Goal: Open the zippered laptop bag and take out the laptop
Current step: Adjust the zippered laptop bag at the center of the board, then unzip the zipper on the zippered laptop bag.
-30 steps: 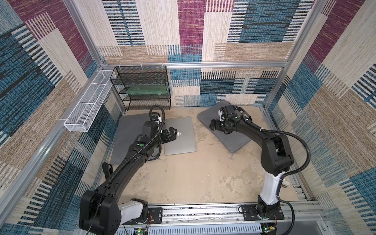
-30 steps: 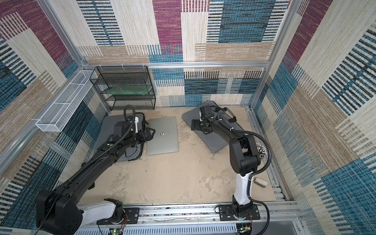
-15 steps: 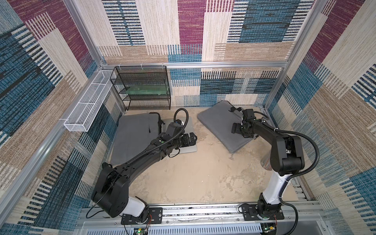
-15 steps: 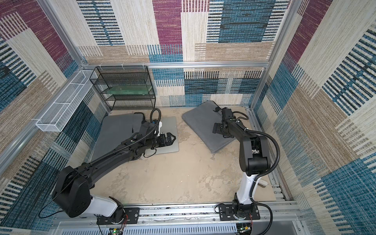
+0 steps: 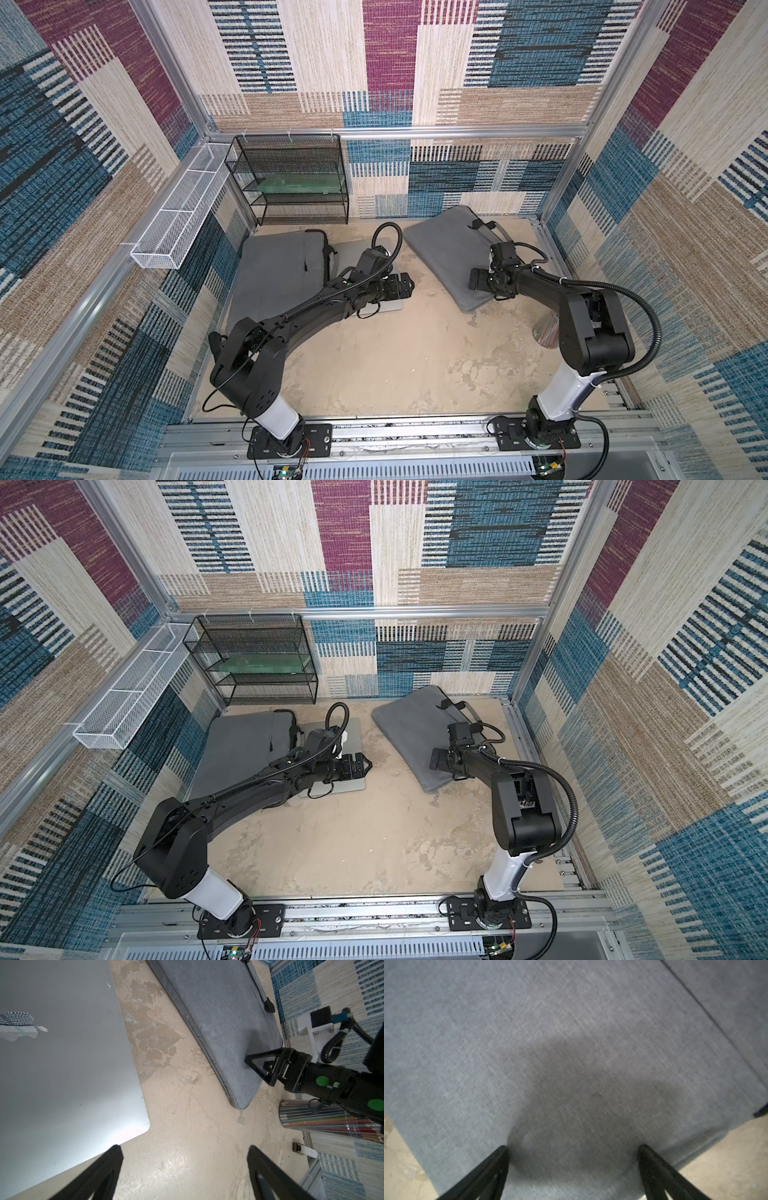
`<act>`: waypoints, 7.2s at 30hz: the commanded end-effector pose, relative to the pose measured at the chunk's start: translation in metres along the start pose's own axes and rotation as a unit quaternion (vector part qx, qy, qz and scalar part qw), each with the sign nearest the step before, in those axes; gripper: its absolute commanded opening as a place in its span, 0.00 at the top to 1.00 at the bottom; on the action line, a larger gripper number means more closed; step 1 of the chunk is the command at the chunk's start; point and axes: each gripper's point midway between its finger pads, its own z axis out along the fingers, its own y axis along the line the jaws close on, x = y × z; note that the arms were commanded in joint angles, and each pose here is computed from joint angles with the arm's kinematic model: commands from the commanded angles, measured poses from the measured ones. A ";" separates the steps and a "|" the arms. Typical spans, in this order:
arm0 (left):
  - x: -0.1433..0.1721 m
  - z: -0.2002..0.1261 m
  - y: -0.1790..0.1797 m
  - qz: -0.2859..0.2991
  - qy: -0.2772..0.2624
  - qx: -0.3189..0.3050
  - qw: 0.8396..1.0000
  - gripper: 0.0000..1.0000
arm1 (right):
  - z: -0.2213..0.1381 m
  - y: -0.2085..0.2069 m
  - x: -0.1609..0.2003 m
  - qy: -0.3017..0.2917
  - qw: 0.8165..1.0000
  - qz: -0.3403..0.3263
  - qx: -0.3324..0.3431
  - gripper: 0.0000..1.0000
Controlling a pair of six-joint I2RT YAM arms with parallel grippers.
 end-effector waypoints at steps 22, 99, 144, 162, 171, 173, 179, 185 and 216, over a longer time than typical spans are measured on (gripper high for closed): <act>0.023 0.047 -0.008 0.049 0.059 -0.027 0.997 0.25 | -0.050 0.107 0.089 0.068 0.993 -0.059 -0.072 0.00; -0.015 0.080 0.057 0.131 0.116 -0.138 0.975 1.00 | -0.056 0.035 0.104 -0.035 0.998 -0.020 -0.049 0.19; -0.015 0.084 0.055 0.121 0.118 -0.129 0.977 1.00 | -0.022 0.058 0.103 -0.023 0.999 -0.042 -0.024 0.76; -0.020 0.077 0.071 0.114 0.116 -0.152 0.975 1.00 | -0.023 0.016 0.096 -0.033 0.998 -0.002 0.061 1.00; -0.024 0.073 0.082 0.103 0.112 -0.157 0.976 1.00 | -0.023 -0.005 0.091 -0.029 0.997 0.024 0.065 1.00; -0.025 0.074 0.083 0.102 0.110 -0.156 0.976 1.00 | -0.024 -0.001 0.091 -0.027 0.998 0.020 0.059 1.00; -0.035 0.081 0.079 0.102 0.104 -0.149 0.978 1.00 | -0.029 0.017 0.102 -0.017 0.999 -0.006 0.044 1.00; -0.052 0.095 0.065 0.094 0.089 -0.128 0.983 1.00 | -0.036 0.056 0.123 -0.001 0.999 -0.039 0.008 1.00; -0.016 0.061 0.010 -0.035 0.074 -0.014 0.997 0.37 | -0.052 0.149 0.123 -0.039 0.993 -0.075 -0.085 1.00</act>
